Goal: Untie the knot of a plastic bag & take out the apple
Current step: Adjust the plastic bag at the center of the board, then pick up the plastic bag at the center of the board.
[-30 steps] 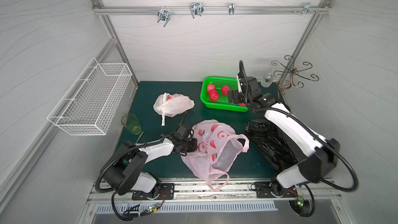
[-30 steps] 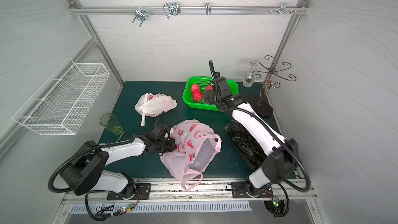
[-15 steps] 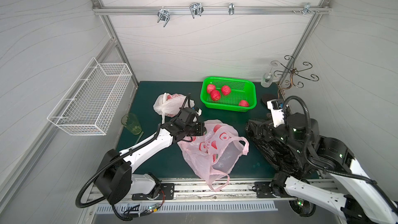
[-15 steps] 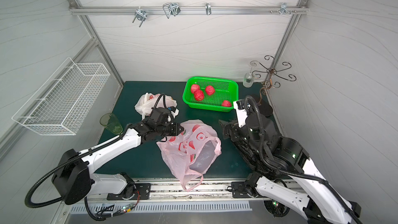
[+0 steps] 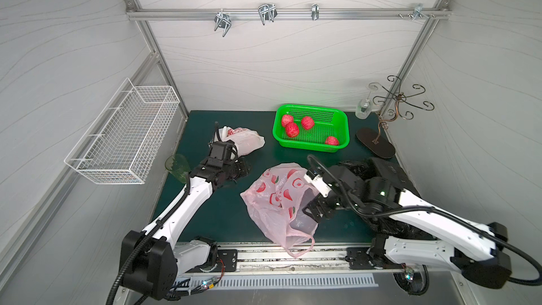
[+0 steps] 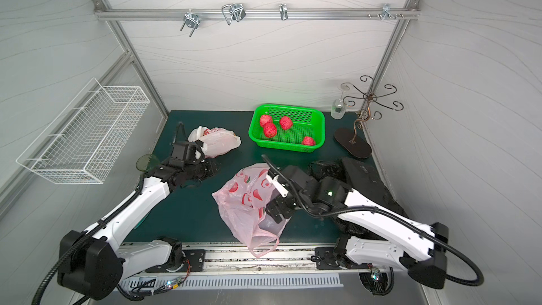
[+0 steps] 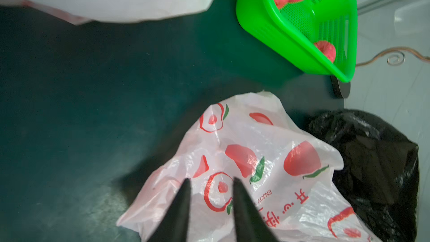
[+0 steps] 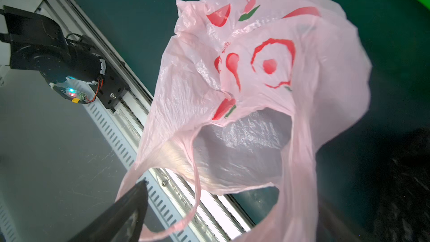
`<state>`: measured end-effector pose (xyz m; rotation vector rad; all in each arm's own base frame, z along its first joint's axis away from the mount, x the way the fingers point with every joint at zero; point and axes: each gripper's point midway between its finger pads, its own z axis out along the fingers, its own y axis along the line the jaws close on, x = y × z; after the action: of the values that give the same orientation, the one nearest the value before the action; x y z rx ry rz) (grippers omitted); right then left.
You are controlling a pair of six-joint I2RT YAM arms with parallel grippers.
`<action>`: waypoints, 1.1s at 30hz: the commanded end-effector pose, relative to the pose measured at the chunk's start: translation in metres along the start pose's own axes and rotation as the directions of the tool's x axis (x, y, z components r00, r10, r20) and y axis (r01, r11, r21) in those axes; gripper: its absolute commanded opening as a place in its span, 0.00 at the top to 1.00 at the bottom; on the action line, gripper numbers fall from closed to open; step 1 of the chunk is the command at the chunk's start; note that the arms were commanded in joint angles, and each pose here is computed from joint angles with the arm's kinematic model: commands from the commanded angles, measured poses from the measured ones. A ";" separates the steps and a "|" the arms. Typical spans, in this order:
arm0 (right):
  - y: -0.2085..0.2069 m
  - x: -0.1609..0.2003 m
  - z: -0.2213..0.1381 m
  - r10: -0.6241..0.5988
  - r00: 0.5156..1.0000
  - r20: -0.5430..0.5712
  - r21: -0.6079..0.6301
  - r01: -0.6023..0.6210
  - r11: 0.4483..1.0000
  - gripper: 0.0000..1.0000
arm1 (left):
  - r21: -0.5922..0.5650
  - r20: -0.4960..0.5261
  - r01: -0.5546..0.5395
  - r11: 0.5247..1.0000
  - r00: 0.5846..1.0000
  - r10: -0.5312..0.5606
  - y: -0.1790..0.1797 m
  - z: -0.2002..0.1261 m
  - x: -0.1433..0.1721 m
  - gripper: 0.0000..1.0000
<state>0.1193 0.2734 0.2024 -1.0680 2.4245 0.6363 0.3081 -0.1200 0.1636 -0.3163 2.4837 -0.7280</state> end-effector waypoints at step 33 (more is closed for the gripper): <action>-0.123 0.026 -0.139 0.154 0.939 0.308 0.488 -0.295 0.821 0.01 | -0.334 -0.147 -0.165 0.928 0.982 0.122 0.069 0.094 -0.128 0.82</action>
<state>0.1806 0.1330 0.2884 -0.3807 2.2067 0.3273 0.4551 -0.0423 0.1073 -0.3161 2.7171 -0.2848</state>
